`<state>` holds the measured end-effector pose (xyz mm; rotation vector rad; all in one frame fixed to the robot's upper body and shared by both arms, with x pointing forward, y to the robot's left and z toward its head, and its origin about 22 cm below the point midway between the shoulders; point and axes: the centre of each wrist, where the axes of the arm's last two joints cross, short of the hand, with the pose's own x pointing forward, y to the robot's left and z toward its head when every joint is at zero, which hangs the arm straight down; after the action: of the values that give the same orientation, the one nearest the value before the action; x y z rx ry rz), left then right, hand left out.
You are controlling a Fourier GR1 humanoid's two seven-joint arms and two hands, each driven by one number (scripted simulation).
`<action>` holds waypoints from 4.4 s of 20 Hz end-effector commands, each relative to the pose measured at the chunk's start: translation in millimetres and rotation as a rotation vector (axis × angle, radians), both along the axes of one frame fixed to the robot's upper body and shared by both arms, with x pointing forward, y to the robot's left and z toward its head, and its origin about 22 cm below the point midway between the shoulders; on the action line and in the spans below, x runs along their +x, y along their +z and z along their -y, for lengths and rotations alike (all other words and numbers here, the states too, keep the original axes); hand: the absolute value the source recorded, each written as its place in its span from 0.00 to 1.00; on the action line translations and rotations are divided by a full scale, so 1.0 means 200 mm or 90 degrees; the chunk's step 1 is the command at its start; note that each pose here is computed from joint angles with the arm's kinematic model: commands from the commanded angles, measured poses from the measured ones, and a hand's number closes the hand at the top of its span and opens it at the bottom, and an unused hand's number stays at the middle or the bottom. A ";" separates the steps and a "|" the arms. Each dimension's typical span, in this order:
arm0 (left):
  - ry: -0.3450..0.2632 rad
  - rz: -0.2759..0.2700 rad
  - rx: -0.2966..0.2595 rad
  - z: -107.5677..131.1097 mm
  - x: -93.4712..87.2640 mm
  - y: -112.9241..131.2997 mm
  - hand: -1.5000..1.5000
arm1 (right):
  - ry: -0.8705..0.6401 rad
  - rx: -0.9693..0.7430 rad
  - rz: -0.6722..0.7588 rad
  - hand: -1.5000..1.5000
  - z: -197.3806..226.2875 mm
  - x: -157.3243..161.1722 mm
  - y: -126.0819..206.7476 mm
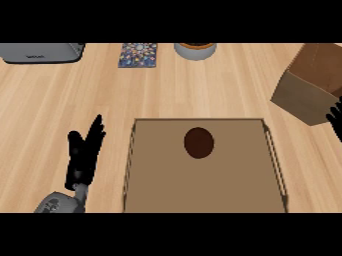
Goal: Pick the cupcake from the tray and place it in the cardboard box
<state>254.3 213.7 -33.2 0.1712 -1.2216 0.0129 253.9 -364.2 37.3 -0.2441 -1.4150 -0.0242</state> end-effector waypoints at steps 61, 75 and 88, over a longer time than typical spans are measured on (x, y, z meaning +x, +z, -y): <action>-0.168 0.149 0.228 -0.35 0.04 0.07 0.50 | 0.231 -0.566 0.293 0.00 -0.83 -0.25 -0.23; -0.160 0.151 0.216 -0.38 0.15 0.15 0.50 | 0.272 -0.613 0.241 0.00 -0.93 -0.03 -0.20; -0.162 0.152 0.226 -0.37 0.15 0.15 0.50 | 0.307 -0.602 0.223 0.00 -1.09 0.01 -0.38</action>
<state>274.8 284.5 -7.2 0.3250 -1.4747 -0.4186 253.7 -157.0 -19.5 -0.7312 -1.7430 1.0535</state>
